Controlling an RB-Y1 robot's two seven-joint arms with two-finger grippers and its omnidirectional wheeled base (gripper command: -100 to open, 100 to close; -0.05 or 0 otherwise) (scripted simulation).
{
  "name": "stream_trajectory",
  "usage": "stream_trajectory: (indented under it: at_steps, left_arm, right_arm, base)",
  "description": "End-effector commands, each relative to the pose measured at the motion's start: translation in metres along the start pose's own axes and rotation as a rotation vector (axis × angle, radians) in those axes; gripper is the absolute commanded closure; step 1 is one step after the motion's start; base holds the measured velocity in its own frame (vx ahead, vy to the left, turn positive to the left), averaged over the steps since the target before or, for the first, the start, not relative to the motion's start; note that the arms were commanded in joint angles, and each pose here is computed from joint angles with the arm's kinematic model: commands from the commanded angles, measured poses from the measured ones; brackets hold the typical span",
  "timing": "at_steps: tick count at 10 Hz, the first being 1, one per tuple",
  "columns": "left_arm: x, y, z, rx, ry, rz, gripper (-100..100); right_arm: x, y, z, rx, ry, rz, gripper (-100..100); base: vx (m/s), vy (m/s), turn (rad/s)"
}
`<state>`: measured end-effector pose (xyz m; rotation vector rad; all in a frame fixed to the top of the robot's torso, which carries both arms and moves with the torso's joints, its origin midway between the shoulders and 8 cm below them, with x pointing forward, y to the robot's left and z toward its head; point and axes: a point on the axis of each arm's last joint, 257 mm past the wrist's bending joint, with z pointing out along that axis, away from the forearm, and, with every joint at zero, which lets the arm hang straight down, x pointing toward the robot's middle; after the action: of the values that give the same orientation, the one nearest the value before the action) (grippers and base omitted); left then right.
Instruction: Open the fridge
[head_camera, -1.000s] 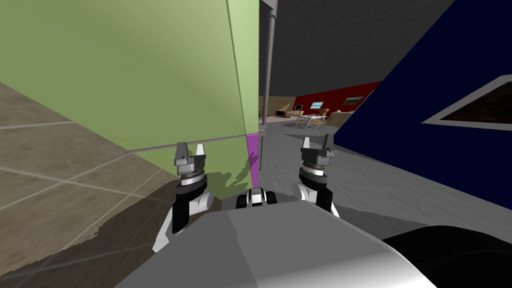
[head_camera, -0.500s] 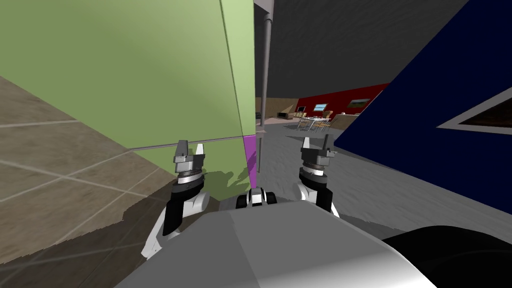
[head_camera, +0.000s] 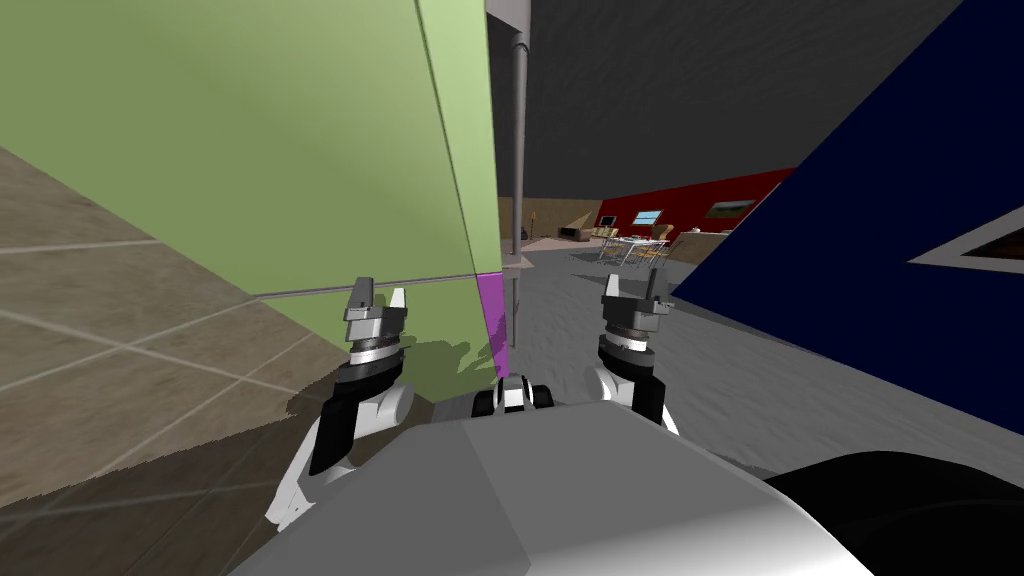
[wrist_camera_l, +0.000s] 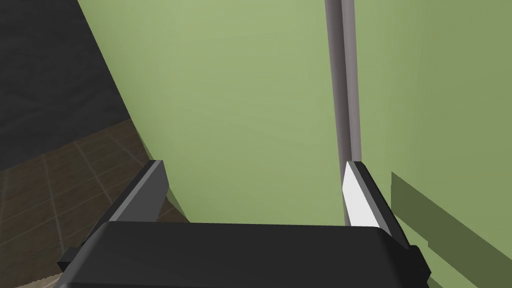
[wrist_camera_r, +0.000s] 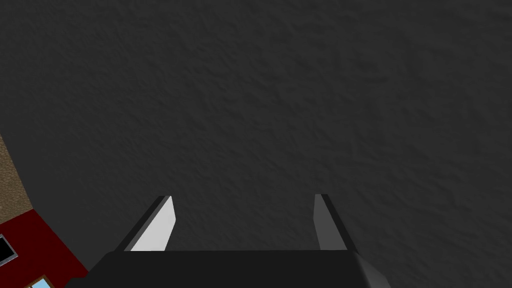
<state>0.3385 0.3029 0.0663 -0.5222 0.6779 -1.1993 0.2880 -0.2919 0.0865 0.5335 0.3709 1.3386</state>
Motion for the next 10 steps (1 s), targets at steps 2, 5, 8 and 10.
stream_trajectory:
  at_steps: [2, 5, 8, 10]
  left_arm:
    - [-0.004, 0.015, 0.002, -0.071, -0.007, -0.029, -100]
    - [-0.006, 0.021, 0.002, -0.098, -0.012, -0.038, -100]
    - [-0.012, 0.033, 0.001, -0.149, -0.025, -0.058, -100]
    - [-0.015, 0.04, 0.0, -0.182, -0.031, -0.068, -100]
  right_arm:
    - [0.0, 0.0, 0.0, 0.0, 0.0, 0.0, 0]
    - [0.0, 0.0, 0.0, 0.0, 0.0, 0.0, 0]
    - [0.0, 0.0, 0.0, 0.0, 0.0, 0.0, 0]
    - [0.0, 0.0, 0.0, 0.0, 0.0, 0.0, 0]
  base:
    - [0.034, -0.084, 0.044]
    - [0.026, -0.061, 0.036]
    - [0.027, -0.084, 0.05]
    - [0.032, -0.071, 0.042]
